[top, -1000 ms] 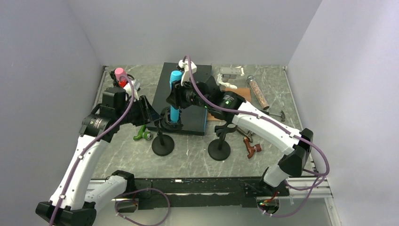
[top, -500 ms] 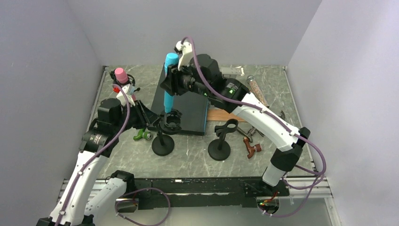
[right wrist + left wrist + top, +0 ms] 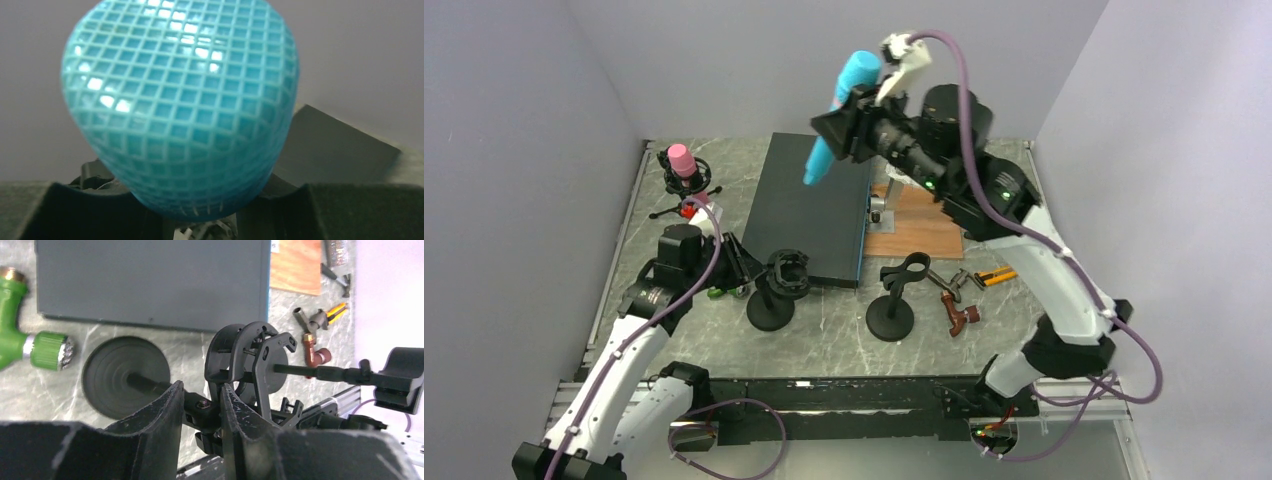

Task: Remove the microphone from the stand

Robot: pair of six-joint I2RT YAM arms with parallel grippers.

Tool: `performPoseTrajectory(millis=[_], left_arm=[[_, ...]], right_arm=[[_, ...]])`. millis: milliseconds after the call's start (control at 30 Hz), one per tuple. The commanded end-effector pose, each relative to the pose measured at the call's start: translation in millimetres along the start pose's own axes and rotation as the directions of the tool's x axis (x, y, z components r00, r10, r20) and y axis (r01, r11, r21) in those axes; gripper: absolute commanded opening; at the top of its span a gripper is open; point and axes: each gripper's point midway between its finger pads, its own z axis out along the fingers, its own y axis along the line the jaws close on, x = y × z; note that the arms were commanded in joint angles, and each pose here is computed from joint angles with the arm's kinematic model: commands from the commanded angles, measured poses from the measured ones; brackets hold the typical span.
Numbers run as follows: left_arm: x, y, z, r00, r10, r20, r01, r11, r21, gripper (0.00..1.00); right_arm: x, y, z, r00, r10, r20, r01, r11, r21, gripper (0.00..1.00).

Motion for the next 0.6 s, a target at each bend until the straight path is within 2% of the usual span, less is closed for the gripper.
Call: performPoseTrajectory(millis=[0,100,133,300,367,467,567], left_arm=[[50.5,51.3,3.6,0.985,-0.053,-0.163,0.021,0.981,-0.194,0.14],[49.1,54.4,3.7,0.985,-0.05,-0.164,0.014,0.977,-0.213,0.17],[46.8,52.8,2.6,0.985,-0.051,-0.163,0.015,0.977,-0.214,0.22],[17.4,28.1,-12.8,0.995,-0.027,-0.096,0.01,0.985,-0.173,0.69],[1.9,17.0,-22.5,0.999,-0.007,-0.05,0.0,0.988,-0.156,0.81],[-17.7,2.9,-36.6,1.0,0.02,-0.004,-0.02,0.989,-0.145,0.89],[-32.7,-10.4,-48.7,0.999,0.043,0.021,-0.04,0.991,-0.13,0.91]], right_arm=[[-37.8,-38.1,-49.5,0.993,-0.023,0.112,0.008,0.991,0.132,0.0],[-26.7,-67.1,-71.2,0.996,-0.03,0.083,0.011,0.975,0.221,0.0],[-21.9,-74.6,-78.9,0.997,-0.037,0.072,0.018,0.968,0.249,0.0],[-6.6,-112.3,-122.4,0.995,-0.099,0.009,0.086,0.902,0.422,0.0],[-3.1,-132.9,-143.9,0.993,-0.119,-0.013,0.108,0.843,0.527,0.0],[3.0,-159.5,-177.0,0.99,-0.13,-0.048,0.129,0.737,0.663,0.0],[13.5,-174.3,-197.1,0.987,-0.129,-0.09,0.154,0.668,0.728,0.0]])
